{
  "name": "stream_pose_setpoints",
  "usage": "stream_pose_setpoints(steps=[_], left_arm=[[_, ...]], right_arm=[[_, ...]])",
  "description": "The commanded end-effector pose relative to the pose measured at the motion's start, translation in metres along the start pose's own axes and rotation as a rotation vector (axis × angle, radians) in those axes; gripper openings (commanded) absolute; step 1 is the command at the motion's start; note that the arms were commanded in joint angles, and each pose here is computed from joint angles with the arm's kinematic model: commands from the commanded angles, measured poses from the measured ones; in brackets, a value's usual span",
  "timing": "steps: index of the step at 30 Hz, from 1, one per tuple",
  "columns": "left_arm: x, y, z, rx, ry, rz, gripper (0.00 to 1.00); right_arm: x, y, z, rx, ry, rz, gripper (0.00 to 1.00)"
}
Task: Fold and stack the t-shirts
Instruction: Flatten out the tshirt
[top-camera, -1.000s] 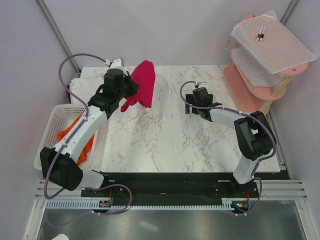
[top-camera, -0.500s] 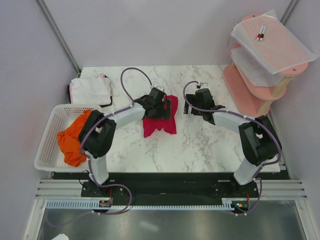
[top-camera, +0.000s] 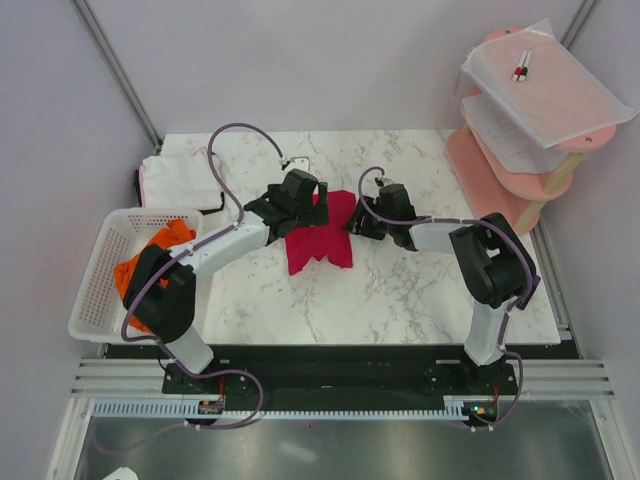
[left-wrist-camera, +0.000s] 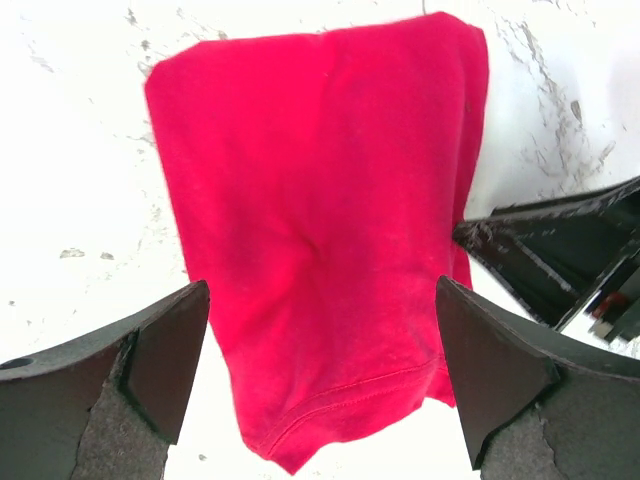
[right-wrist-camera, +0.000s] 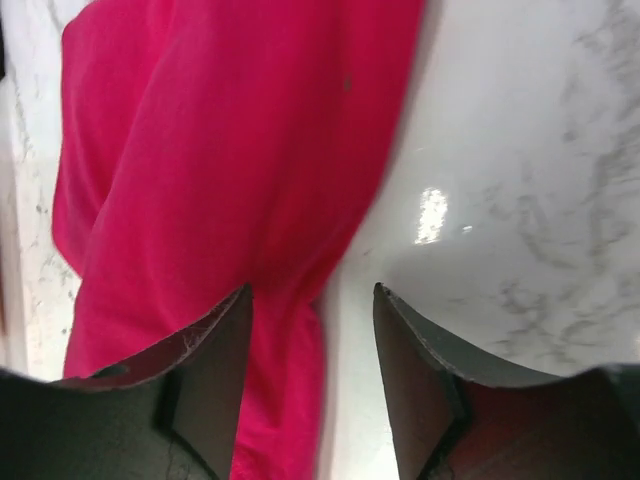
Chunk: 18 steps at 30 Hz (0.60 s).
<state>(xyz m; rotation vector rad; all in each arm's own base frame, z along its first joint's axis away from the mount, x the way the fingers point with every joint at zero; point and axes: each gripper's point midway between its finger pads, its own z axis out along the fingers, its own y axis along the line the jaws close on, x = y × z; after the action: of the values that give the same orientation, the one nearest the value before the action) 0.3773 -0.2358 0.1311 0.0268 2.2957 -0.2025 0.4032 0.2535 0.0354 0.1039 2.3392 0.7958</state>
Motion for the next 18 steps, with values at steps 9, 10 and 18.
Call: stream_pose_setpoints(steps=[9, 10, 18], left_arm=[[-0.018, 0.033, -0.013, -0.148, -0.081, 0.031, 1.00], [-0.018, 0.035, -0.014, -0.156, -0.083, 0.033, 1.00], [-0.013, 0.060, -0.019, -0.245, -0.085, 0.032, 0.99]], right_arm=[[0.047, 0.022, 0.019, 0.026, 0.142, 0.023, 0.00], [0.042, 0.019, 0.016, 0.051, 0.117, 0.017, 0.00], [-0.073, 0.010, -0.088, 0.344, -0.299, -0.091, 0.00]])
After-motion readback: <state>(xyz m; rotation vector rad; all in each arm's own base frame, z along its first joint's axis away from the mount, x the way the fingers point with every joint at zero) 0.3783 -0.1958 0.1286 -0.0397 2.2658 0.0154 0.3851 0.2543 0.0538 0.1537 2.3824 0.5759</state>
